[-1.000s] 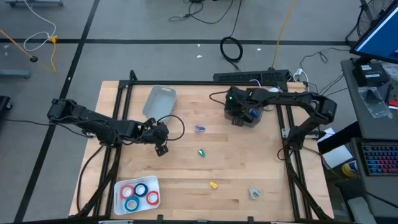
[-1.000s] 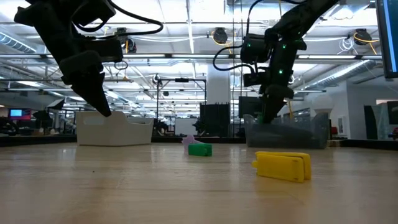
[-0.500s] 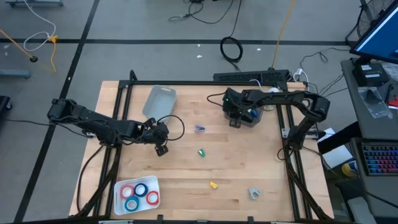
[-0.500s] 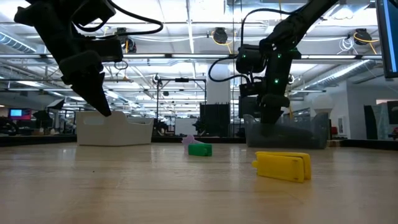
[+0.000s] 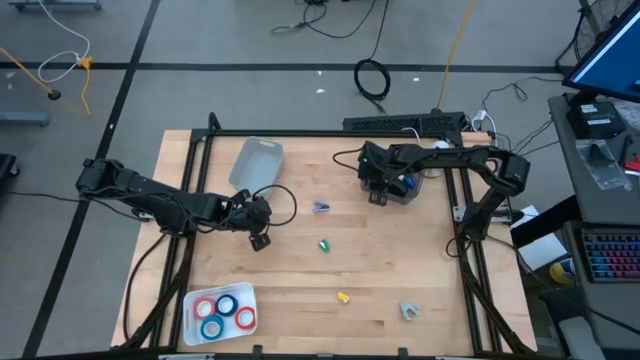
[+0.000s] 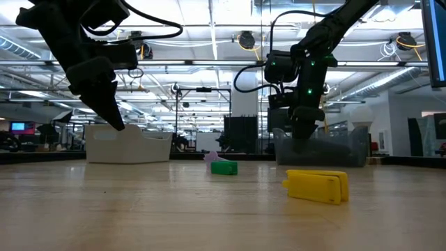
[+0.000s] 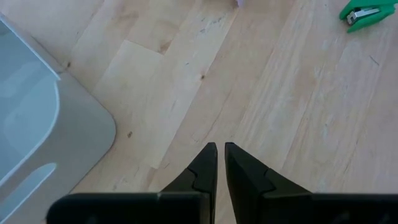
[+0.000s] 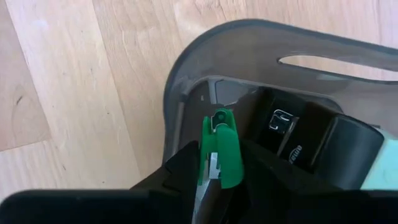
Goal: Pick and place Stapler, Stapler remover, tape
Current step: Put the left green small stapler into the black bin, then put the green small stapler into the black bin
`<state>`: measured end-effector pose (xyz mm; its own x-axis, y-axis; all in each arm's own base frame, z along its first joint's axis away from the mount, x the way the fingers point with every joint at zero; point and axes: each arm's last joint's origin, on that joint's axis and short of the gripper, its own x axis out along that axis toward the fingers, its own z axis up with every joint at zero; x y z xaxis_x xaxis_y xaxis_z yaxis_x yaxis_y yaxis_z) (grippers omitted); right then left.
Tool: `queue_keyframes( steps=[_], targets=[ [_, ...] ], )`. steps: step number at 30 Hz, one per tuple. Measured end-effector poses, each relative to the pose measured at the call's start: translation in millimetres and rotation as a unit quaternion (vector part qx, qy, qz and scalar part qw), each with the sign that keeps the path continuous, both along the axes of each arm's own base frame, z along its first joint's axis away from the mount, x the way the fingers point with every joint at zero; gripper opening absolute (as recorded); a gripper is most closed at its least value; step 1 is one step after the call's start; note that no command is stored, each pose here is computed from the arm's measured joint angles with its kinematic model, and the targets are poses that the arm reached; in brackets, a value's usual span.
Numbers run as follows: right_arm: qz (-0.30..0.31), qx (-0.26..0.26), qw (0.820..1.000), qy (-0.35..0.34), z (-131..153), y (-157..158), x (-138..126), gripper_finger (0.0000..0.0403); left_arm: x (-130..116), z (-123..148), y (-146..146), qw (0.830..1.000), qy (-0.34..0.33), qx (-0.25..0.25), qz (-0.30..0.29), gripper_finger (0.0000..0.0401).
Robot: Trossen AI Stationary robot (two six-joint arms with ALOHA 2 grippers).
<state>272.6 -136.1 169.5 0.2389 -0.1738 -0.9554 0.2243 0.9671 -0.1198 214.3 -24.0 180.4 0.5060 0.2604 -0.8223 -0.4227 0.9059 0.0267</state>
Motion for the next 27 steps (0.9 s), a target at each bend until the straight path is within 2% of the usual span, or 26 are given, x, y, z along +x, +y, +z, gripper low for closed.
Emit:
queue_keyframes(
  steps=[6,11,21,27],
  targets=[
    [0.003,-0.004,1.000,-0.005,3,0,0,0.0141,0,0,0,1.000,0.000,0.001,-0.001,0.0037],
    [0.000,-0.014,0.999,-0.030,16,2,-3,0.0145,0,0,0,1.000,0.000,0.001,-0.001,0.0037],
    [-0.041,-0.031,0.991,-0.121,68,17,-20,0.0135,1,1,0,1.000,-0.009,0.010,0.006,0.0037],
    [-0.042,-0.018,0.984,-0.170,97,35,-37,0.0134,7,4,0,0.999,-0.043,0.008,0.009,0.0037]
  ],
)
